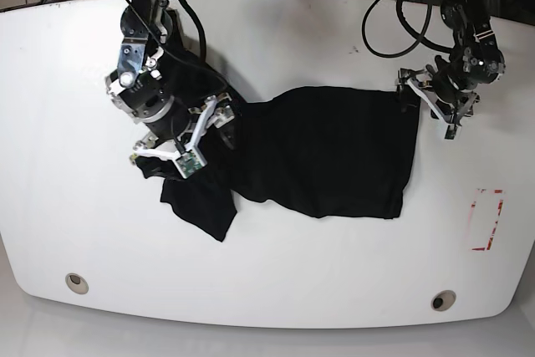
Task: Layout the t-shirt on the table in an organized manner, then fold the t-shirt properly
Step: 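Grasp the t-shirt edge with the left gripper while the right gripper pulls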
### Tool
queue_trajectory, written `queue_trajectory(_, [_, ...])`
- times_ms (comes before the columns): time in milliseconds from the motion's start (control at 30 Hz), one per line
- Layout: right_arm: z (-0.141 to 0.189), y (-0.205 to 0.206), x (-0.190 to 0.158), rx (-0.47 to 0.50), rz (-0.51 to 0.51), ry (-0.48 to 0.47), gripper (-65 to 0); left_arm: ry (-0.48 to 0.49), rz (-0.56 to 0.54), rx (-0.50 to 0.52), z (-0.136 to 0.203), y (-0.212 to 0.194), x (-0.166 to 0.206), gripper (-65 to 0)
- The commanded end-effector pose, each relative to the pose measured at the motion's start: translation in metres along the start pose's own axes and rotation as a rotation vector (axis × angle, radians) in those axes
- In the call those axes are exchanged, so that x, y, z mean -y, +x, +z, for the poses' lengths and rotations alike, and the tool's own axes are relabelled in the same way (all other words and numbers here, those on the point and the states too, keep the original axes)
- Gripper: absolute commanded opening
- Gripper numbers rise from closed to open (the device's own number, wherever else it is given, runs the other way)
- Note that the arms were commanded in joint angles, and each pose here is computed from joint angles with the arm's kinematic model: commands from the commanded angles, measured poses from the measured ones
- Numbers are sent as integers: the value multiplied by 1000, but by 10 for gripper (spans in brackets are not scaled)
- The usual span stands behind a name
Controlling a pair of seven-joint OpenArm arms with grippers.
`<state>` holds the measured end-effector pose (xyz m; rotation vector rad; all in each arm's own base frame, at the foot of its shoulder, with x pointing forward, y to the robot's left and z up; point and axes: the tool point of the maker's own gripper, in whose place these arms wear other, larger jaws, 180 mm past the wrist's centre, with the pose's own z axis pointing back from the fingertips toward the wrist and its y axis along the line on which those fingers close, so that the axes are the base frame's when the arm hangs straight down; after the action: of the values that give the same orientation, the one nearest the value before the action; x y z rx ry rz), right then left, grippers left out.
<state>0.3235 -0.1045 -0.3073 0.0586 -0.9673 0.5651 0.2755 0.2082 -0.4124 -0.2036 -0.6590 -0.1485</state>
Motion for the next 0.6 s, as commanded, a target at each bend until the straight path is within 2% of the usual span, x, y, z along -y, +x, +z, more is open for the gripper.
queue_trajectory(0, [11,6,12,32,-16,-42,-44,-37,-30,-12,-3,1,11,-225])
queue_trajectory(33, [14,0,16,20,-26,-56,-44,-45,-42,-9,-4,3,13,-261])
queue_trajectory(167, [28,-26,32,-24,-99,-111,-44,-64,-67,0,-9,13,20,-482])
queue_trajectory(233, [36,-37,39,-24,-156,-129,-44,-75,-65,-8,-12,12,23,-547])
queue_trajectory(367, [54,-64,44,-28,-274,-133,-44,-81,-67,4,-16,21,23,-574])
queue_trajectory(567, [73,-92,45,-71,-372,-122,-44,-53,-50,53,-12,37,10,-575])
